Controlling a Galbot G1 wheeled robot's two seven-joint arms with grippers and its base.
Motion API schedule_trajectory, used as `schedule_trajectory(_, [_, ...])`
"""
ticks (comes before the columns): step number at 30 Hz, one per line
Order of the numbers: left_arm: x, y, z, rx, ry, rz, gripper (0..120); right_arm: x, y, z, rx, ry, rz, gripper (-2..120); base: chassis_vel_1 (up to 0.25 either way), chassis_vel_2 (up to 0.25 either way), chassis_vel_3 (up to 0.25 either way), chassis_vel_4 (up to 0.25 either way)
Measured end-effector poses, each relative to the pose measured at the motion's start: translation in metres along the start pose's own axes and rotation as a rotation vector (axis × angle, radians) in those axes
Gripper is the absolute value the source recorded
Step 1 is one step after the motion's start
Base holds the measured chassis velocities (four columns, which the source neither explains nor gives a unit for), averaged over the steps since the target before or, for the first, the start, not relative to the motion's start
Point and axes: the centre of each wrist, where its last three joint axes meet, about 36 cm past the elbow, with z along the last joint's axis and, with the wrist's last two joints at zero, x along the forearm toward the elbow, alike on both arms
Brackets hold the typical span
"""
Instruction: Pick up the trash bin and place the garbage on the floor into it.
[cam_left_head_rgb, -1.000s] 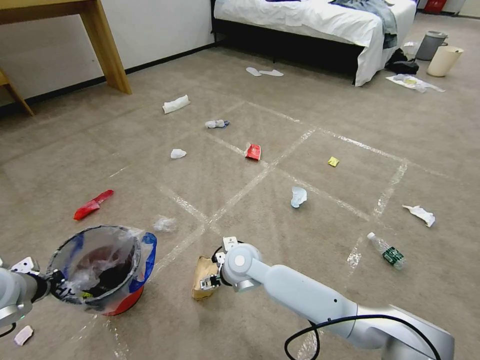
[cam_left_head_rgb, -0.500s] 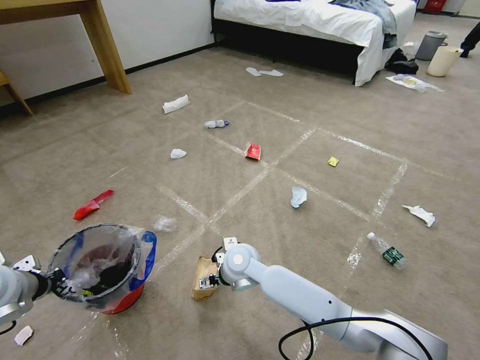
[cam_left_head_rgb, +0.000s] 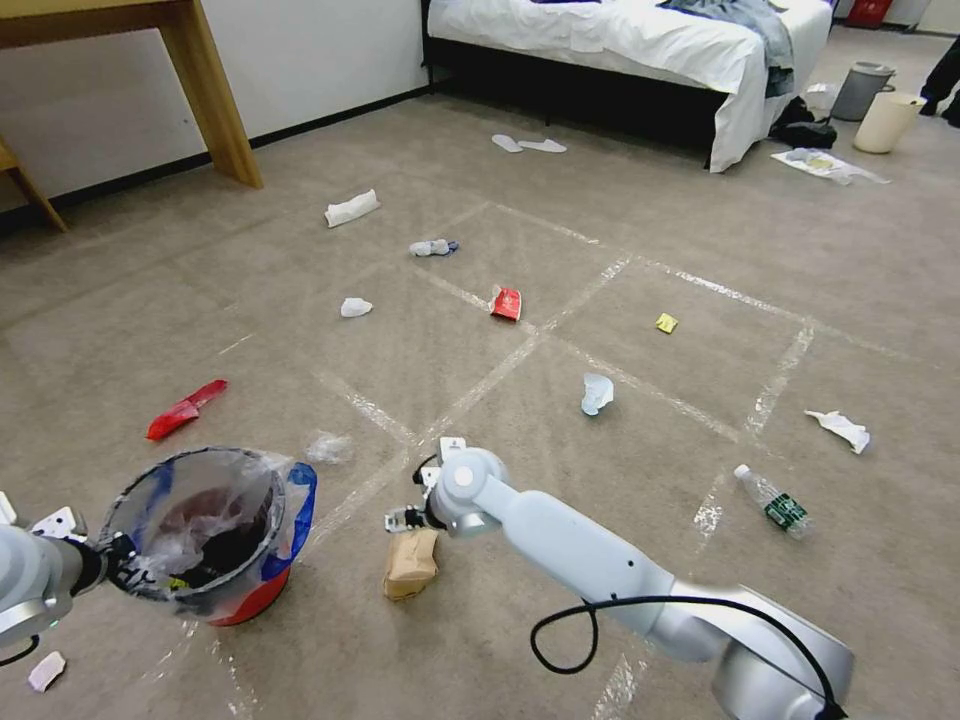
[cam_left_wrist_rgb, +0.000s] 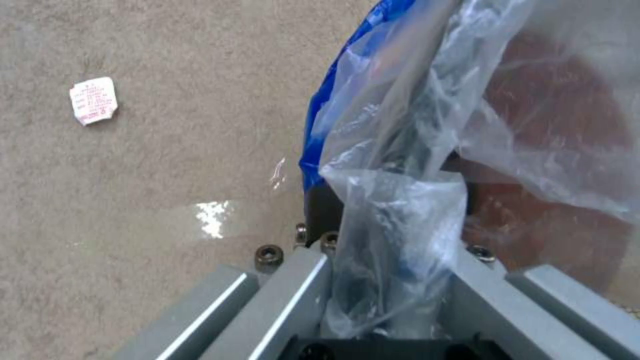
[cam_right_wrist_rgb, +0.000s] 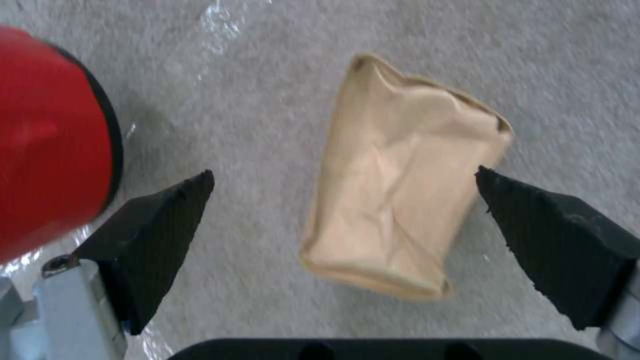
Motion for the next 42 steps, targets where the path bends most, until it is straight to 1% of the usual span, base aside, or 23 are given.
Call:
schedule_trajectory(5, [0.000, 0.000, 0.002, -0.001, 0.004, -0.001, 0, -0.016, -0.001, -0.013, -0.016, -0.013, 0.027, 100, 0.000, 0.000, 0.000, 0.000])
schedule_trajectory(14, [0.001, -0.001, 0.004, -0.007, 0.002, 0.000, 0, -0.031, -0.012, -0.014, -0.042, -0.011, 0.068, 100, 0.000, 0.000, 0.000, 0.000])
schedule_trajectory(22, [0.003, -0.007, 0.004, -0.012, 0.005, 0.005, 0, -0.040, -0.030, -0.016, -0.097, -0.009, 0.099, 100, 0.000, 0.000, 0.000, 0.000])
schedule_trajectory(26, [0.007, -0.010, 0.002, -0.008, 0.008, 0.014, 0, -0.043, -0.034, -0.011, -0.106, -0.001, 0.103, 100, 0.000, 0.000, 0.000, 0.000])
schedule_trajectory(36, [0.013, -0.010, -0.003, 0.007, 0.009, 0.028, 0, -0.050, -0.029, -0.006, -0.126, 0.015, 0.093, 100, 0.000, 0.000, 0.000, 0.000])
schedule_trajectory(42, [0.014, -0.010, -0.003, 0.010, 0.011, 0.033, 0, -0.054, -0.024, -0.005, -0.142, 0.034, 0.073, 100, 0.000, 0.000, 0.000, 0.000])
